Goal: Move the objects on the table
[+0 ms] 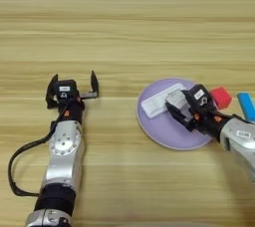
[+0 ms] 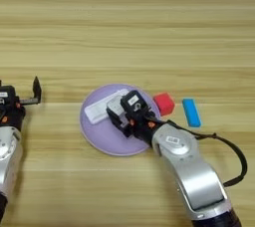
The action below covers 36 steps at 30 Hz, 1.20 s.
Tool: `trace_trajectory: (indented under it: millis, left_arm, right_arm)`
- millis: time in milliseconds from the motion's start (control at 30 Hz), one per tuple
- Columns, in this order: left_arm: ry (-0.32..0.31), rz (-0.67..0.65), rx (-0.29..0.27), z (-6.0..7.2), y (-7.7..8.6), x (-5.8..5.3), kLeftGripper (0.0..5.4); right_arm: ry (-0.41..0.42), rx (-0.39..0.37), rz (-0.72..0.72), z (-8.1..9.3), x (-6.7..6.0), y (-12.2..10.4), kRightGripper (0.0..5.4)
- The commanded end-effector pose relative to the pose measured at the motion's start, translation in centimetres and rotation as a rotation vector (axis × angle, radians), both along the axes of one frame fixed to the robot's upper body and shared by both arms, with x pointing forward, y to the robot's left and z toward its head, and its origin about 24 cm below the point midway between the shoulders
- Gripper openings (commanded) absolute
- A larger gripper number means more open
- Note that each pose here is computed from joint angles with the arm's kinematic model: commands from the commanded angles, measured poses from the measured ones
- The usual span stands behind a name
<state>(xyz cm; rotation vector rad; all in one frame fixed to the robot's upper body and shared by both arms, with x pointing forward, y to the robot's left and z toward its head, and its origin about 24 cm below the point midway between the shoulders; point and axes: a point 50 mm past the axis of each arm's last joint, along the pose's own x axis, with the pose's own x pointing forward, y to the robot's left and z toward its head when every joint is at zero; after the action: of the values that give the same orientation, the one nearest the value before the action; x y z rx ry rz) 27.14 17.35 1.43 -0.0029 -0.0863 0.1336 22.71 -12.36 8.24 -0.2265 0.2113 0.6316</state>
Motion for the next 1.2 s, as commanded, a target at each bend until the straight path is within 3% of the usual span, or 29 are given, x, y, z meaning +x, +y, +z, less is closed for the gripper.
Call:
trace_trajectory:
  millis: [33, 333, 633, 867, 1200]
  left_arm:
    - [-0.011, 0.000, 0.011, 0.2, -0.1, 0.1, 5.40]
    - [-0.011, 0.001, 0.010, 0.2, -0.1, 0.1, 5.40]
    - [-0.012, 0.003, 0.010, 0.3, 0.1, 0.1, 5.40]
    - [-0.012, 0.003, 0.011, 0.3, 0.2, 0.1, 5.40]
    - [-0.013, 0.004, 0.012, 0.3, 0.2, 0.0, 5.40]
  right_arm:
    - [-0.023, 0.009, -0.061, 0.9, -0.1, -1.4, 2.49]
    - [-0.049, 0.003, -0.205, 1.5, -0.8, -5.2, 2.49]
    - [-0.045, -0.024, -0.445, 0.3, -1.7, -10.1, 2.49]
    - [-0.075, -0.065, -0.645, -0.4, -1.2, -13.7, 2.49]
    - [-0.035, -0.072, -0.716, -2.6, -0.5, -15.3, 2.49]
